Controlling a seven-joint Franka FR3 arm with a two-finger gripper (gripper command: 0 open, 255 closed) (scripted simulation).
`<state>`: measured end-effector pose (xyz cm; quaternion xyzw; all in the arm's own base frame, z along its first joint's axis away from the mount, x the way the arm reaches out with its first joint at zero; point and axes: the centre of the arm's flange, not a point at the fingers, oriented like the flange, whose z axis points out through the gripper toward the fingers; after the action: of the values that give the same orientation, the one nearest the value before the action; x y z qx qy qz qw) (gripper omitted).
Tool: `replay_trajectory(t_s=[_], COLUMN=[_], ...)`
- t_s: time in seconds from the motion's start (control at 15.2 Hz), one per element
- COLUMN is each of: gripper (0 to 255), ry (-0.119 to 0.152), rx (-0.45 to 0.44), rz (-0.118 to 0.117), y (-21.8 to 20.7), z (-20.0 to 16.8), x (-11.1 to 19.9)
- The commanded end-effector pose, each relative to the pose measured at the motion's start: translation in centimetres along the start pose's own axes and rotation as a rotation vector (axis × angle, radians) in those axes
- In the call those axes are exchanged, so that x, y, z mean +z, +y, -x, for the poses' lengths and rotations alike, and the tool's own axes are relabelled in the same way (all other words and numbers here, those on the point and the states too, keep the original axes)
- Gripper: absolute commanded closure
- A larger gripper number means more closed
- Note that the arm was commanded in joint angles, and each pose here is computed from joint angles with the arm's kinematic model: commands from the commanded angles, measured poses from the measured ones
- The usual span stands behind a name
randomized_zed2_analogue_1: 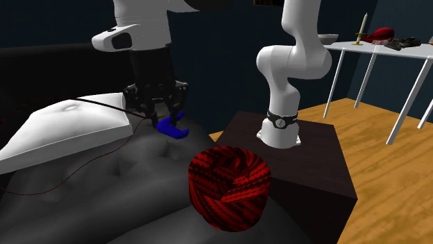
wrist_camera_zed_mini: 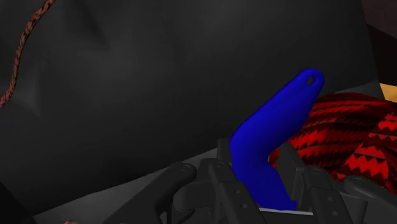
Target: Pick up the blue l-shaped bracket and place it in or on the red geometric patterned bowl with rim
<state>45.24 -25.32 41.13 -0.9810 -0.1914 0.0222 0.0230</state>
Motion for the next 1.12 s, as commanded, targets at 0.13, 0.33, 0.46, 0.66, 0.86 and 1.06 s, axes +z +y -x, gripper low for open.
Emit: replay_trajectory(t_s=[0.13,0.33,0.46,0.66,0.86,1.06], gripper=[255,255,255,255,255,255], ry=[0.0,0.0,0.0,0.0,0.0,0.0], rx=[0.002,0.002,0.002,0.002,0.002,0.002], rz=[0.0,0.0,0.0,0.0,0.0,0.0], y=[-4.6,-8.1,-10.4,-11.3,-11.2,-11.1], z=[-2.5,-4.4,-5.7,-6.2,-6.3,-6.3], x=[0.1,0.1,0.1,1.2,2.8,4.3])
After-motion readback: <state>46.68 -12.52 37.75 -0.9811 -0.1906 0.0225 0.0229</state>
